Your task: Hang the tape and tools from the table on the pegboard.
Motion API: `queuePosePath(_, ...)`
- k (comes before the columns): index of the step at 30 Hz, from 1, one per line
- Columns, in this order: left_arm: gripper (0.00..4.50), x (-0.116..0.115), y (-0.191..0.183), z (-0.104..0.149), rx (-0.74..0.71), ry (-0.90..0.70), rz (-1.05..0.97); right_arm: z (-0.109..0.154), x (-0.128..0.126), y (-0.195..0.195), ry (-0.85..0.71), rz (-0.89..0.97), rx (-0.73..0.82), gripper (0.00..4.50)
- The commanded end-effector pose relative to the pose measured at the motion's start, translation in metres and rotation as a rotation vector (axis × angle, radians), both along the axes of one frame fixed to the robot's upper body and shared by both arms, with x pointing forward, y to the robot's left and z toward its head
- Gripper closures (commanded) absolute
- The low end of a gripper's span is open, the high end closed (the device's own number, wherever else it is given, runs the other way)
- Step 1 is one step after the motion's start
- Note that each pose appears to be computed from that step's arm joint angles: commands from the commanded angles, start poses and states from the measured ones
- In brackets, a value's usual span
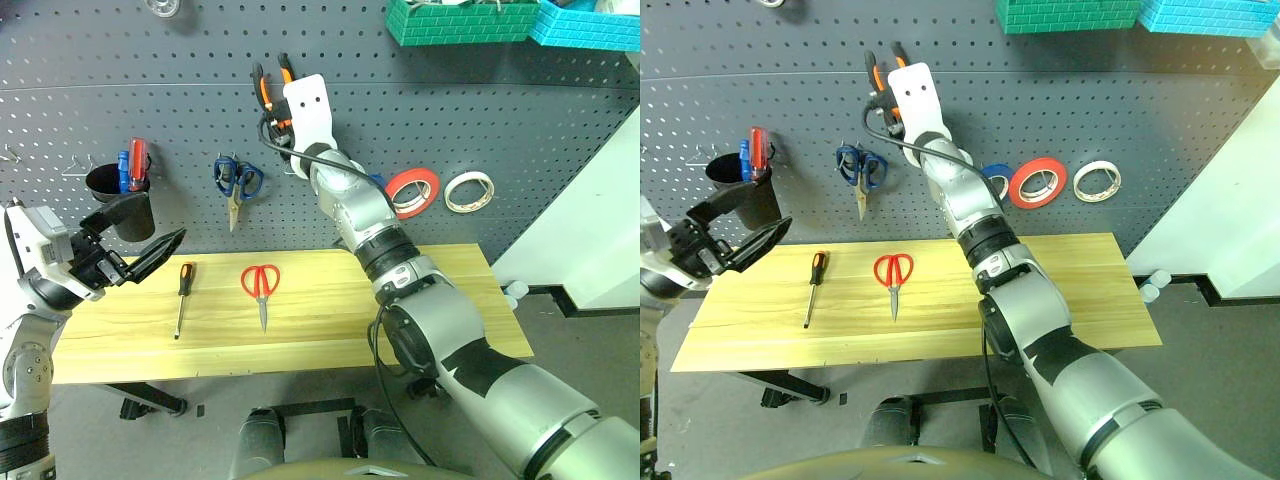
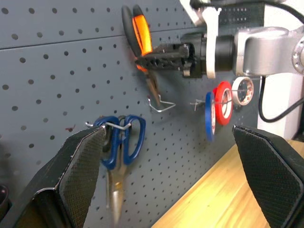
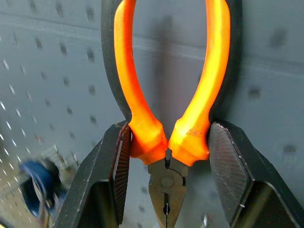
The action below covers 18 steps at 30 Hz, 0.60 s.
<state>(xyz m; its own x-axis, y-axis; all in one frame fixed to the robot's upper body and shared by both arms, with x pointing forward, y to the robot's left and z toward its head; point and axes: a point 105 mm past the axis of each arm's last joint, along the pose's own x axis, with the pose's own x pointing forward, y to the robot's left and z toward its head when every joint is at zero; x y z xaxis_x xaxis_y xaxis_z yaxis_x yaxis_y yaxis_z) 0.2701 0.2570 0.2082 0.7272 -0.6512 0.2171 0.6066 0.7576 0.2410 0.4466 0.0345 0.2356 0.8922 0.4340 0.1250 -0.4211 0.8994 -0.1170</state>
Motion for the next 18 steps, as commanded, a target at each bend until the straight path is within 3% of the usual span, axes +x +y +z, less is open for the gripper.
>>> queuePosePath(1, 0.00, 0.001, 0.000, 0.011, 0.021, -0.052, 0.002, -0.004, 0.004, -0.013, 0.026, -0.066, 0.014, 2.44)
queuePosePath(8, 0.00, 0.005, -0.002, 0.007, 0.033, -0.035, -0.009, -0.008, 0.004, -0.015, 0.044, -0.091, 0.016, 2.44)
queuePosePath(15, 0.00, 0.007, -0.003, 0.001, 0.049, -0.013, -0.012, 0.000, 0.004, -0.019, 0.053, -0.077, 0.040, 0.24)
queuePosePath(18, 0.00, 0.007, -0.002, -0.004, 0.042, 0.003, -0.009, 0.010, 0.001, -0.020, 0.041, -0.064, 0.057, 0.05)
